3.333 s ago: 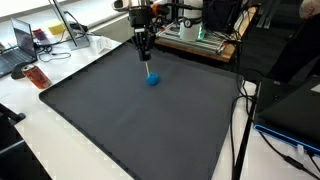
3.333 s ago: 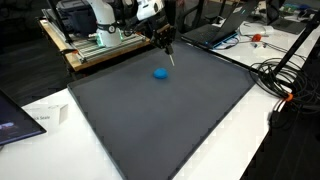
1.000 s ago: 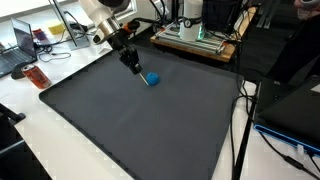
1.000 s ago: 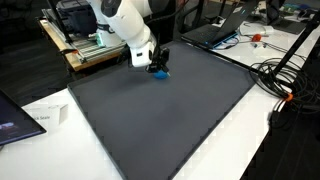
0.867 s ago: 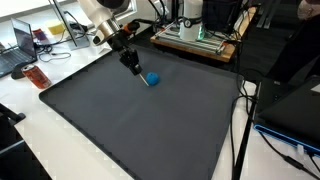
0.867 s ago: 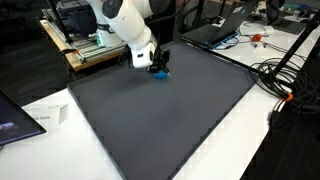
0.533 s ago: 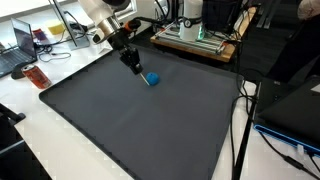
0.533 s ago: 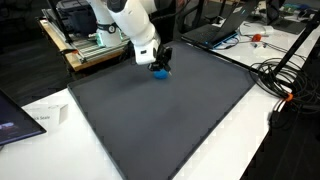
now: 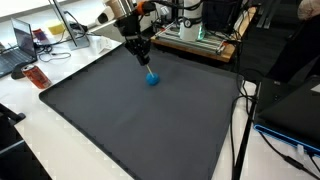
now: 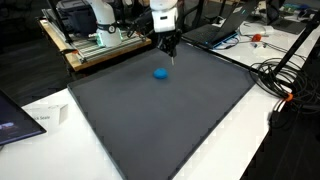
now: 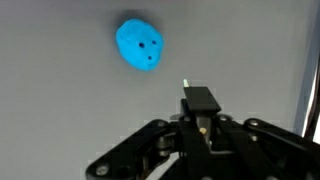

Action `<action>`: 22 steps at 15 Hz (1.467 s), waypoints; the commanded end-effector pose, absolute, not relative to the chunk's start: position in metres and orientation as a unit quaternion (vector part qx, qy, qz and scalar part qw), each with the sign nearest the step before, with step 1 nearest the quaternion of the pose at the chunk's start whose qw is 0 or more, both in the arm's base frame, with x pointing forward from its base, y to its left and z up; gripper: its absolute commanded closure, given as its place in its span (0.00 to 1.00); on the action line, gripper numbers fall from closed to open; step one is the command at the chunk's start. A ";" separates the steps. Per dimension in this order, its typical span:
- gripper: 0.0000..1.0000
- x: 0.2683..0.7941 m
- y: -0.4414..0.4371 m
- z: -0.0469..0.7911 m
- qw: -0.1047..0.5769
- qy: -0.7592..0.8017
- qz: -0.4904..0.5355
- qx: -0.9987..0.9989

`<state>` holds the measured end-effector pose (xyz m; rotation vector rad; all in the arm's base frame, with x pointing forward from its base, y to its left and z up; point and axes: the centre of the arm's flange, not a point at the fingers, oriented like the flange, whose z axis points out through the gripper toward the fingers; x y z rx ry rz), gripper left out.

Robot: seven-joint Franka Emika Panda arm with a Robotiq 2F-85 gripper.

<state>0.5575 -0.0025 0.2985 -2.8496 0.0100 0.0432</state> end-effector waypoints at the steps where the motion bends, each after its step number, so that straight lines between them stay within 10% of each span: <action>1: 0.97 0.531 0.023 0.331 0.086 0.016 0.011 -0.996; 22: 0.88 0.469 0.099 0.398 -0.041 0.032 -0.015 -0.999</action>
